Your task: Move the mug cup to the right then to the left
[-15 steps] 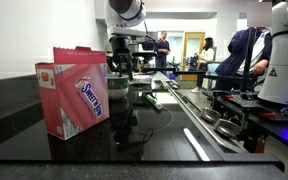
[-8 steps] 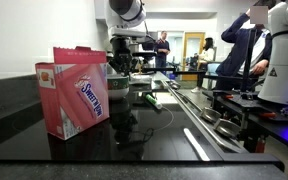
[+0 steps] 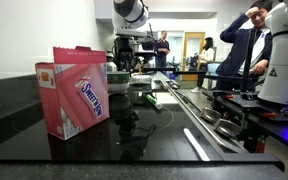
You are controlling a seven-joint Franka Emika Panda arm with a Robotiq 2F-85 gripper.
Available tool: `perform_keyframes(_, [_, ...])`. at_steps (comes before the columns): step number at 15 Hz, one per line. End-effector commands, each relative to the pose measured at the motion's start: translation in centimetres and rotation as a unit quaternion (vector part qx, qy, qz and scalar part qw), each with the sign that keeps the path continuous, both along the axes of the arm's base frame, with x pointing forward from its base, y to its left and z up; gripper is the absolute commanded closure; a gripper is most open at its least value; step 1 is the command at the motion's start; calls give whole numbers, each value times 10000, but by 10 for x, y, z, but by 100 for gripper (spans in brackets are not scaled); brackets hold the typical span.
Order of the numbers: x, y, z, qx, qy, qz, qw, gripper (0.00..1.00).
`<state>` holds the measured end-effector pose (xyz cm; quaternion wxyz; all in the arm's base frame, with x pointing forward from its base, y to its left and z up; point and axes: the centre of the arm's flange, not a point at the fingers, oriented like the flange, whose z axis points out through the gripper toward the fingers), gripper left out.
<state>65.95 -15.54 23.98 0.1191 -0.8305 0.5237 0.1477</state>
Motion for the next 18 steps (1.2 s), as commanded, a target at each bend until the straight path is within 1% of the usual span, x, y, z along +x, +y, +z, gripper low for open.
perform_keyframes(1, [-23,-18,14,214,-170,-229,9994,97])
perform_keyframes(3, [-36,-28,14,77,-160,-244,9995,97])
perform_keyframes(5, [-49,-29,13,-169,-140,-116,9997,97])
perform_keyframes(6, [-55,-27,12,-228,-129,-83,9996,97])
perform_keyframes(11, [-79,-24,12,-365,-191,-124,9991,97])
perform_keyframes(15, [-96,-39,13,-429,-354,-399,9977,97])
perform_keyframes(18, [-102,-32,13,-503,-444,-182,9976,97])
